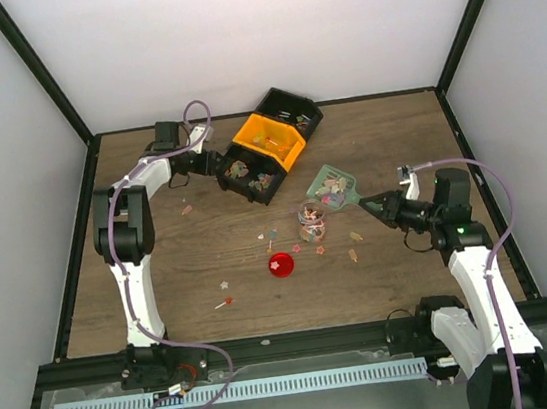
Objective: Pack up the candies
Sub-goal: Place the fake candies in the packing bottle.
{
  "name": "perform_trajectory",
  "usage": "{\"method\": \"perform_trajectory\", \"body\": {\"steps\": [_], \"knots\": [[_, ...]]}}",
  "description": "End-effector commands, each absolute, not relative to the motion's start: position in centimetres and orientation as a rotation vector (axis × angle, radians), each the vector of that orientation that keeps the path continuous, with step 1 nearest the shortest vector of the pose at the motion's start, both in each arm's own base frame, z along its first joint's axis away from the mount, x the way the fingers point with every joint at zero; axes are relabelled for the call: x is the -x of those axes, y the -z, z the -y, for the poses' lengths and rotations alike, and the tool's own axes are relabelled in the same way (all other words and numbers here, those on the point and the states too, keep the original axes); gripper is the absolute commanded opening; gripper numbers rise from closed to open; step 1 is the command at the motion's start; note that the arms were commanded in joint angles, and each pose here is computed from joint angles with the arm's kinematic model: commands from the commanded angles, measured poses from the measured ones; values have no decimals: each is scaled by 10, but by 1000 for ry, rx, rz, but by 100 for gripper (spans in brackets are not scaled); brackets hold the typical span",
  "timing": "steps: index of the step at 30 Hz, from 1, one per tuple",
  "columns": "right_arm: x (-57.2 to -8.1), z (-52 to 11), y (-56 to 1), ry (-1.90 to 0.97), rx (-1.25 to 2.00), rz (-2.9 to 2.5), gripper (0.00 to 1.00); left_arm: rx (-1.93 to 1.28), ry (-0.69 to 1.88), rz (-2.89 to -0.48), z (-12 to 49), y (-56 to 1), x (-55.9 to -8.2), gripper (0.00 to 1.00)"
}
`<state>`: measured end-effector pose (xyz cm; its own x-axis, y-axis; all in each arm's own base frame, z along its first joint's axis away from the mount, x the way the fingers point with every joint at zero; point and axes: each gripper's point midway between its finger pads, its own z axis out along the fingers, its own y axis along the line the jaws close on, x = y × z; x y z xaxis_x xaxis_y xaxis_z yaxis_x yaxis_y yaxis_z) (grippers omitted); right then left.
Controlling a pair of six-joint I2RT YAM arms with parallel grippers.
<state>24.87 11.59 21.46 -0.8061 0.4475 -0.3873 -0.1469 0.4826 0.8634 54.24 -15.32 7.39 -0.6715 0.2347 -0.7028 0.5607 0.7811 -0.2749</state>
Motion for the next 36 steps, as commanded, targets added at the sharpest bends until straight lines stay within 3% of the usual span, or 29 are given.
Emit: {"method": "perform_trajectory", "body": {"steps": [1, 36], "knots": [[-246, -112, -228, -1262, -192, -2139, 1, -595, 633, -2341, 151, -68, -530, 60], [-223, -102, -236, -1045, -71, -2180, 1, -570, 686, -2323, 156, -73, -532, 61]]}}
